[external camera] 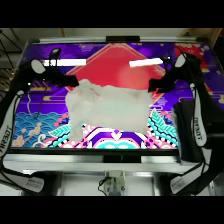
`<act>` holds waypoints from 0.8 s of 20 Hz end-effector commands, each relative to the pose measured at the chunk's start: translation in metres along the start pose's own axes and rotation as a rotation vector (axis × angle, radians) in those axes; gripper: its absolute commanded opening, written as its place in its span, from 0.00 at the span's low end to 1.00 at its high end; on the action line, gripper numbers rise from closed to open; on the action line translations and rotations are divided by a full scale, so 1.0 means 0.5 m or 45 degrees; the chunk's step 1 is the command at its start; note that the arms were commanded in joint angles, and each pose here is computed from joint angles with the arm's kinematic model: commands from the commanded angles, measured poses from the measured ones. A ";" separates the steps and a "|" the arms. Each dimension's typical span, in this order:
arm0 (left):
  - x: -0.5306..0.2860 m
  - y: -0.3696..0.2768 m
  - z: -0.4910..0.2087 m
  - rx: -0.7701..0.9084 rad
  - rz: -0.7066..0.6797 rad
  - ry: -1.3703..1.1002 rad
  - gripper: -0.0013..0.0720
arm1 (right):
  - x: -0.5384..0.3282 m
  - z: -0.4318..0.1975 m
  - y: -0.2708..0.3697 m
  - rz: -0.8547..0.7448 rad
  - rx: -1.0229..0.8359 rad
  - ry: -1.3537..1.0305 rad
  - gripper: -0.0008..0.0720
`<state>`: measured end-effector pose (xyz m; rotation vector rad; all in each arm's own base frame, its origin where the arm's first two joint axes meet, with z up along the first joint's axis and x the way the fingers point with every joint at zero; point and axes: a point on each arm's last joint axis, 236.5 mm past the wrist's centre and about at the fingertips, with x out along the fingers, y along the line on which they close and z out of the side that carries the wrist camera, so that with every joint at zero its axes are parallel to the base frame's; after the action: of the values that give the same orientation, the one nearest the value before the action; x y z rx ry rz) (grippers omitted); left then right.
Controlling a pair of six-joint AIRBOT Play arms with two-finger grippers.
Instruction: Fold the shirts.
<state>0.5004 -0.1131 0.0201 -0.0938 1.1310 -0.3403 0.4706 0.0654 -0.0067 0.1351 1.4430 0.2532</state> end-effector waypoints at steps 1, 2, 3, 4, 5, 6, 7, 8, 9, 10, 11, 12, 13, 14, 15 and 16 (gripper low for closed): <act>-0.054 0.112 -0.159 -0.140 0.128 0.427 0.86 | -0.036 -0.088 -0.018 -0.031 0.022 0.194 0.79; -0.066 0.117 -0.210 -0.204 0.087 0.531 0.86 | -0.039 -0.116 -0.016 -0.028 0.029 0.229 0.79; -0.067 0.112 -0.265 -0.262 0.029 0.609 0.86 | -0.034 -0.151 -0.018 -0.025 0.029 0.258 0.79; -0.059 0.102 -0.314 -0.298 -0.023 0.649 0.86 | -0.022 -0.187 -0.017 -0.019 0.038 0.280 0.79; -0.045 0.090 -0.360 -0.332 -0.063 0.665 0.86 | -0.007 -0.229 -0.018 -0.018 0.053 0.301 0.79; -0.027 0.077 -0.406 -0.365 -0.092 0.666 0.86 | 0.009 -0.271 -0.018 -0.015 0.070 0.314 0.79; -0.009 0.061 -0.443 -0.399 -0.124 0.655 0.86 | 0.022 -0.308 -0.016 -0.010 0.086 0.323 0.79; 0.007 0.041 -0.466 -0.430 -0.171 0.640 0.86 | 0.036 -0.343 -0.014 -0.003 0.100 0.336 0.79; 0.021 0.020 -0.482 -0.465 -0.225 0.628 0.86 | 0.046 -0.371 -0.012 0.004 0.112 0.348 0.87; 0.032 0.000 -0.488 -0.493 -0.273 0.615 0.86 | 0.056 -0.392 -0.007 0.021 0.126 0.358 0.92; 0.044 -0.018 -0.489 -0.509 -0.308 0.596 0.86 | 0.068 -0.408 0.000 0.043 0.143 0.368 0.92; 0.053 -0.032 -0.490 -0.509 -0.324 0.585 0.85 | 0.079 -0.416 0.009 0.071 0.162 0.371 0.92; 0.062 -0.043 -0.492 -0.488 -0.322 0.589 0.83 | 0.092 -0.416 0.013 0.089 0.180 0.355 0.92; 0.069 -0.053 -0.493 -0.465 -0.319 0.590 0.83 | 0.106 -0.408 0.015 0.101 0.201 0.316 0.92; 0.076 -0.063 -0.495 -0.443 -0.318 0.595 0.80 | 0.117 -0.397 0.022 0.122 0.233 0.276 0.92; 0.080 -0.071 -0.499 -0.431 -0.318 0.605 0.51 | 0.129 -0.384 0.035 0.166 0.270 0.242 0.92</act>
<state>0.2868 -0.1193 -0.1037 -0.4778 1.6602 -0.3853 0.2789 0.0711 -0.0758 0.2777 1.7168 0.2308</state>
